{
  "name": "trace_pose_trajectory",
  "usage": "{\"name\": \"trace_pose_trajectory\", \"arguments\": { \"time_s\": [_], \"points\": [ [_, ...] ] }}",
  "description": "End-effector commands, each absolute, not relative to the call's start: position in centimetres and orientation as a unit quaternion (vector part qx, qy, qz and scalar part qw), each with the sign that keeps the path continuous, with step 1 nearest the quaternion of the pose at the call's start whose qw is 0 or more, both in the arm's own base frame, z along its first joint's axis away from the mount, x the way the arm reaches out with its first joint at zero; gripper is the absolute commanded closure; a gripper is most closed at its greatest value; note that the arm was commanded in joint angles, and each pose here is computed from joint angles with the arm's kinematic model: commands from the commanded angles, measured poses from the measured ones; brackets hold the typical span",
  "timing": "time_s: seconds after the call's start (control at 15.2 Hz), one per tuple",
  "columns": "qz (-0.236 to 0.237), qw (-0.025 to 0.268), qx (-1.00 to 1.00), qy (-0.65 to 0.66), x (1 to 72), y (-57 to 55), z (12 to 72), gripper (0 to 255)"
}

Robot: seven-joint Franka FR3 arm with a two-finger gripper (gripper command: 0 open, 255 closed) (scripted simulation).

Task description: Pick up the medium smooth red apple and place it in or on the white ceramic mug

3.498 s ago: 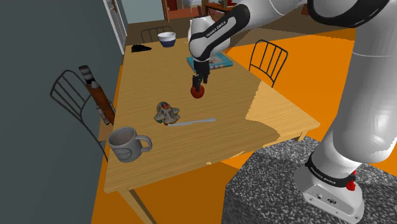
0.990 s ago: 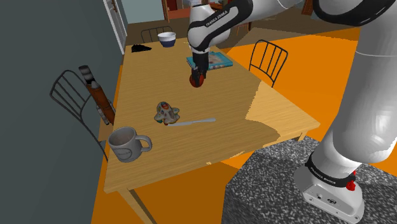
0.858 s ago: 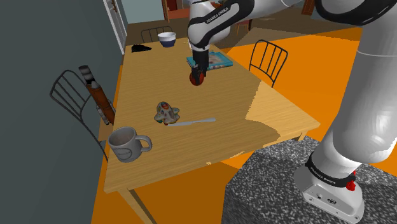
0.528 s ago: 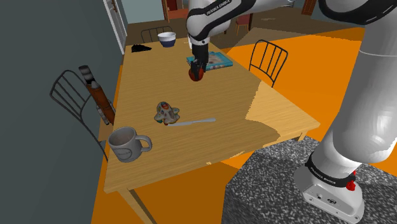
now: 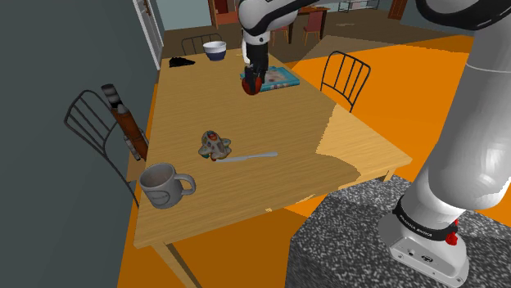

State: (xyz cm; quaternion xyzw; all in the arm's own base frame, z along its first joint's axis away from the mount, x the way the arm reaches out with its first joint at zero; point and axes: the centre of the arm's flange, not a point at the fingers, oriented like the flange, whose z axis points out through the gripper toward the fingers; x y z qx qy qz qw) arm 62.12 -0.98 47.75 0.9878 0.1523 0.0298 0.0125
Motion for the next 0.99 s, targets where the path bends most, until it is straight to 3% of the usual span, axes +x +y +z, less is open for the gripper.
{"name": "trace_pose_trajectory", "arguments": {
  "time_s": [0.0,0.92],
  "points": [
    [0.030,0.012,0.988,0.152,62.0,-0.9,48.9,255],
    [0.030,0.013,0.988,0.152,59.0,14.6,49.7,255]
  ]
}}
